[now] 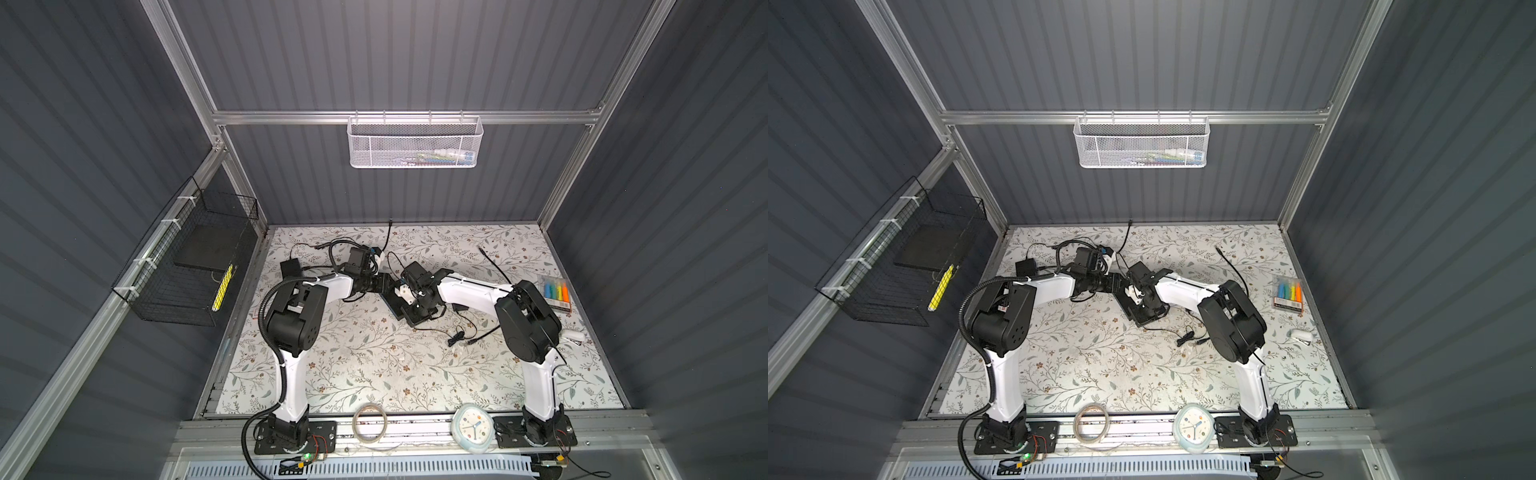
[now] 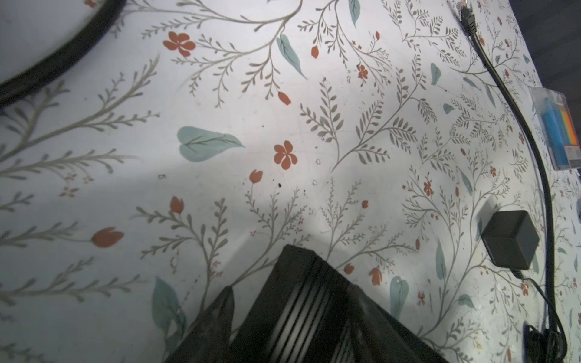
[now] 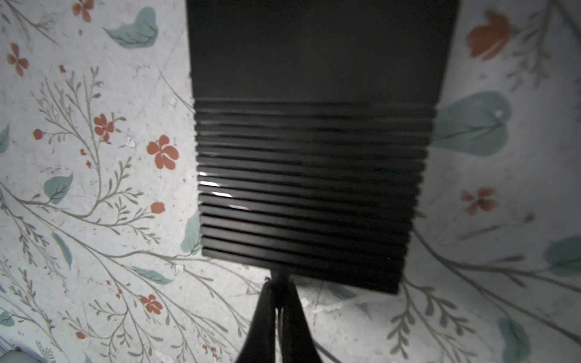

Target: Insert the plug into the switch port

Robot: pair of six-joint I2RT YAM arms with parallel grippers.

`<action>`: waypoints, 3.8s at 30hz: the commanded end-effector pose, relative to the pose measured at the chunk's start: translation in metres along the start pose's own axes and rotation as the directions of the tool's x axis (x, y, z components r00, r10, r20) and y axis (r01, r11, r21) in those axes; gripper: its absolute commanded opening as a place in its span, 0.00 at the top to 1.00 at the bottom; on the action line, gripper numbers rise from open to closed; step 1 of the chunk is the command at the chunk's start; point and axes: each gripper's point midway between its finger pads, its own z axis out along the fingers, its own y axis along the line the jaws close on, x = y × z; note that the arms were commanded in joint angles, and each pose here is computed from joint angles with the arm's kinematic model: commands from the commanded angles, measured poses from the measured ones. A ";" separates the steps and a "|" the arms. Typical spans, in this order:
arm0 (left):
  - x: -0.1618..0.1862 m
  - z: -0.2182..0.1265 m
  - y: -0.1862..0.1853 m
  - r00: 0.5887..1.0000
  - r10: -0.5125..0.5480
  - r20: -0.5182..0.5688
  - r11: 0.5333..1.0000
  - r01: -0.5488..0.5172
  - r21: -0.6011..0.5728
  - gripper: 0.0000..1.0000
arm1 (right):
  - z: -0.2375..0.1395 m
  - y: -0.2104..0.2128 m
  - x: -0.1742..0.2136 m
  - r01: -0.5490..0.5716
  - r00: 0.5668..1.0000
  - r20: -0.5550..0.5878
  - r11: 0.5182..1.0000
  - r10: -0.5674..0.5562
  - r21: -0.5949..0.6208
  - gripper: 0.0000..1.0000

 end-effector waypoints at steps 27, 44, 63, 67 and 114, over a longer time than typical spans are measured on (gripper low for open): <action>0.082 0.022 -0.018 0.979 -0.052 -0.198 0.996 0.065 0.061 0.43 | -0.012 -0.008 -0.073 -0.015 0.990 0.139 1.000 0.015 0.002 1.00; 0.091 0.027 -0.036 0.977 -0.015 -0.215 0.989 0.045 0.139 0.43 | -0.015 -0.006 -0.086 0.038 0.989 0.144 0.999 -0.037 -0.006 1.00; 0.103 0.035 -0.049 0.972 -0.013 -0.234 0.981 0.058 0.185 0.44 | -0.017 -0.008 -0.109 0.059 0.980 0.192 0.998 -0.057 -0.003 1.00; 0.104 0.036 -0.052 0.972 -0.016 -0.235 0.978 0.064 0.196 0.45 | -0.019 -0.009 -0.114 0.065 0.977 0.203 0.998 -0.063 -0.006 1.00; 0.102 0.032 -0.037 0.966 -0.058 -0.251 0.985 0.096 0.141 0.47 | -0.028 -0.012 -0.123 0.063 0.969 0.237 0.998 -0.062 0.002 1.00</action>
